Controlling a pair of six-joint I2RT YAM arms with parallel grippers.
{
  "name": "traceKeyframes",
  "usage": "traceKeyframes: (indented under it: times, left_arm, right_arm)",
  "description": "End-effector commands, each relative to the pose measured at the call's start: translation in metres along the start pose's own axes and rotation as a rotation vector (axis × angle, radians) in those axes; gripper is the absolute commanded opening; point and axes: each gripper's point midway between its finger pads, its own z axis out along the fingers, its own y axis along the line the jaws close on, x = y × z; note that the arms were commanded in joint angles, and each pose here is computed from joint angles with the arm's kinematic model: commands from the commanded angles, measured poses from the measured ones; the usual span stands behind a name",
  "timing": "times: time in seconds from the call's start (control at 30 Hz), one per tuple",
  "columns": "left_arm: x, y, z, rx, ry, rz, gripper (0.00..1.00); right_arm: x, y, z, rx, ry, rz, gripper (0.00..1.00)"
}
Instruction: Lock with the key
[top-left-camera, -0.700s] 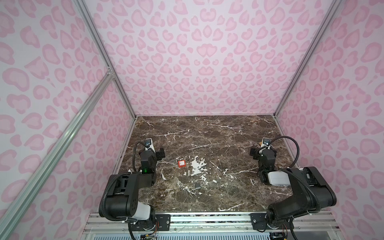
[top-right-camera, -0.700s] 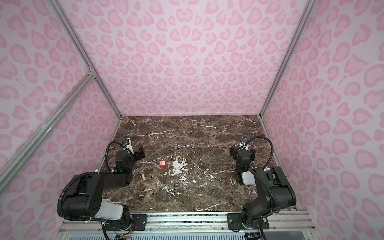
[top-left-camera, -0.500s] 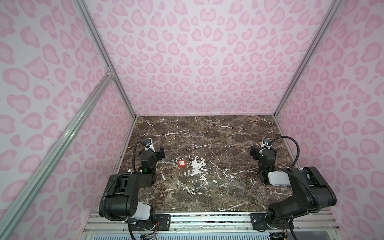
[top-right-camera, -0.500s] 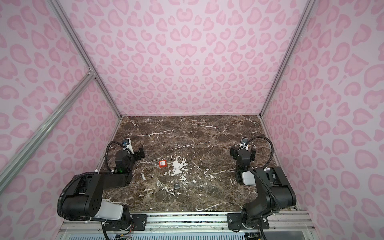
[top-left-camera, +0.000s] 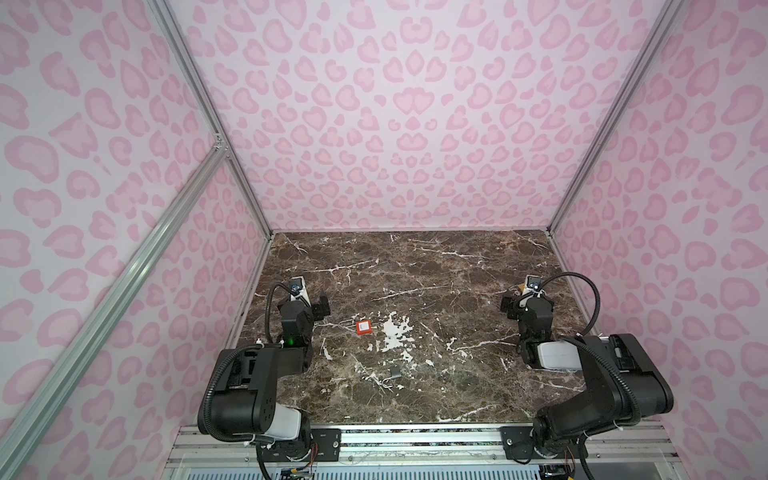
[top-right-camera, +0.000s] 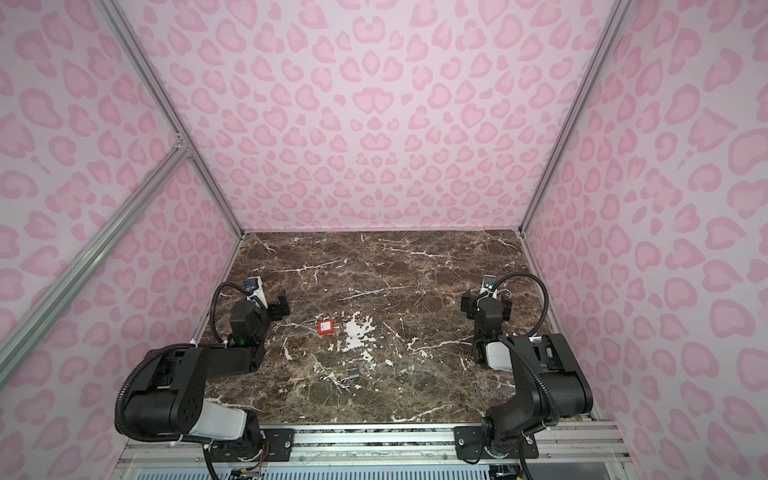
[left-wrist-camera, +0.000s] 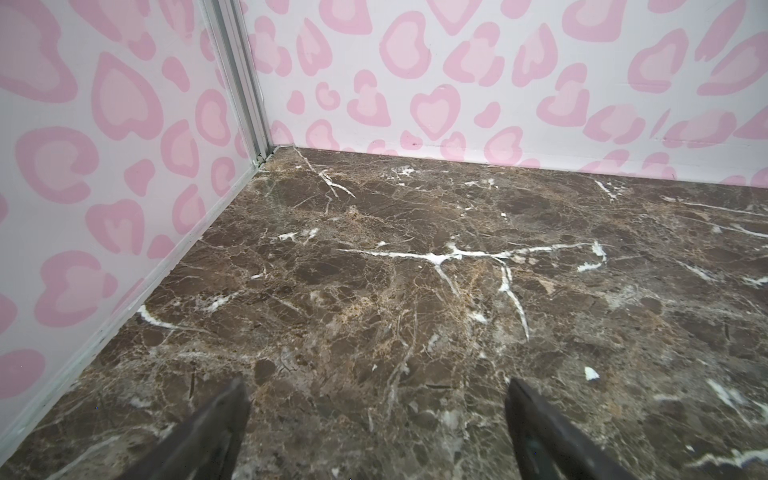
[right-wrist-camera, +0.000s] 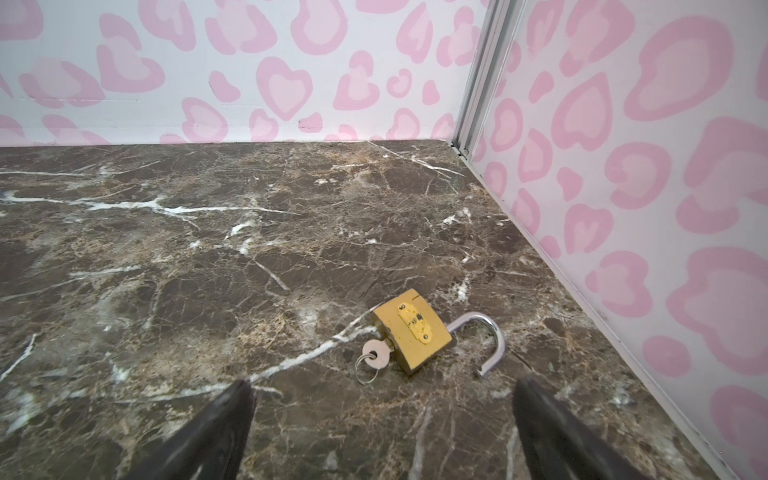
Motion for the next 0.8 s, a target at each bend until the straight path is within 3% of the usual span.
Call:
traceKeyframes:
  times: [0.0,0.6,0.77]
  left_arm:
    - [-0.007,0.0,0.0,0.0,-0.026,-0.007,0.97]
    - [-0.007,0.001,-0.001,0.001,-0.03,-0.009,0.97]
    - [-0.036,0.025,-0.012,-0.179,-0.016,-0.05,0.97]
  right_arm:
    - [-0.004,0.001,0.001,-0.009,-0.01,0.014,0.99]
    - [-0.004,0.002,0.001,-0.027,-0.01,0.013,0.99]
    - [-0.022,0.017,-0.007,-0.091,-0.013,-0.038,0.99]
